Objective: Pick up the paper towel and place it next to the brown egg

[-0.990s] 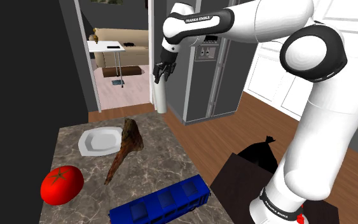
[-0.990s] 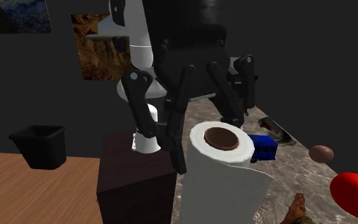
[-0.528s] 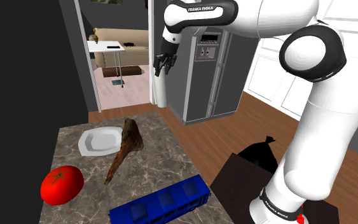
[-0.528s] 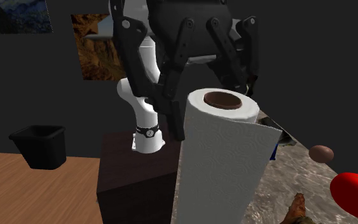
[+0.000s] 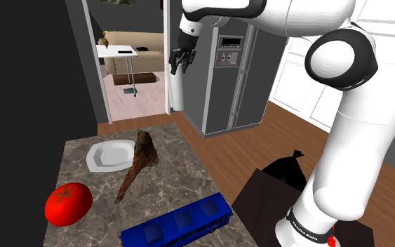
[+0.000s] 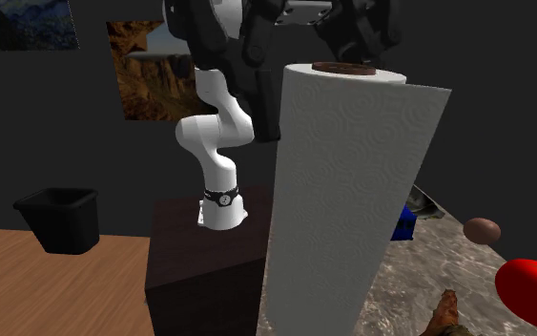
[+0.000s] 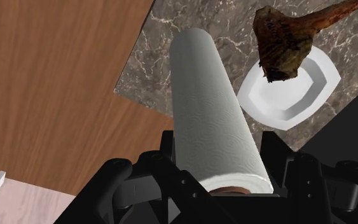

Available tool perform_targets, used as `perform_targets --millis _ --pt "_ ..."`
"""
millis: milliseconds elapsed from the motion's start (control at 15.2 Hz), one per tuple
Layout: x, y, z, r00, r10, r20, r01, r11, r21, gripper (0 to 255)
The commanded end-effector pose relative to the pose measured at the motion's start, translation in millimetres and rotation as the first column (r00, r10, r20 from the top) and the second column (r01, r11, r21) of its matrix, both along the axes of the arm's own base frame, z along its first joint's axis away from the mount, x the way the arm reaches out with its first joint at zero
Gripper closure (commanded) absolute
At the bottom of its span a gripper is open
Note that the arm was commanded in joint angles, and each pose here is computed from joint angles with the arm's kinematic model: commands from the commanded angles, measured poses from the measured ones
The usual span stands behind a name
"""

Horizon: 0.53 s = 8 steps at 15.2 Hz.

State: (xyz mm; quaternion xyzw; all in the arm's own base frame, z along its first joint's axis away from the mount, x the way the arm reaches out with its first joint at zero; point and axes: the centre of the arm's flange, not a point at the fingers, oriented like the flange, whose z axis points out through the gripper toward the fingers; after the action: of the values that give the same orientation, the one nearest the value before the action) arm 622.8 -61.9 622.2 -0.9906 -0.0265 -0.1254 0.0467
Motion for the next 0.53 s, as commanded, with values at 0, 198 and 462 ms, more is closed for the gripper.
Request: perform_targets --millis 0,198,462 --pt "0 0 10 1.000 0.000 -0.001 0.000 1.000 0.000 255" --pt "0 0 26 1.000 0.000 -0.001 0.000 1.000 0.000 255" --pt "0 0 47 1.000 0.000 -0.001 0.000 1.000 0.000 255"
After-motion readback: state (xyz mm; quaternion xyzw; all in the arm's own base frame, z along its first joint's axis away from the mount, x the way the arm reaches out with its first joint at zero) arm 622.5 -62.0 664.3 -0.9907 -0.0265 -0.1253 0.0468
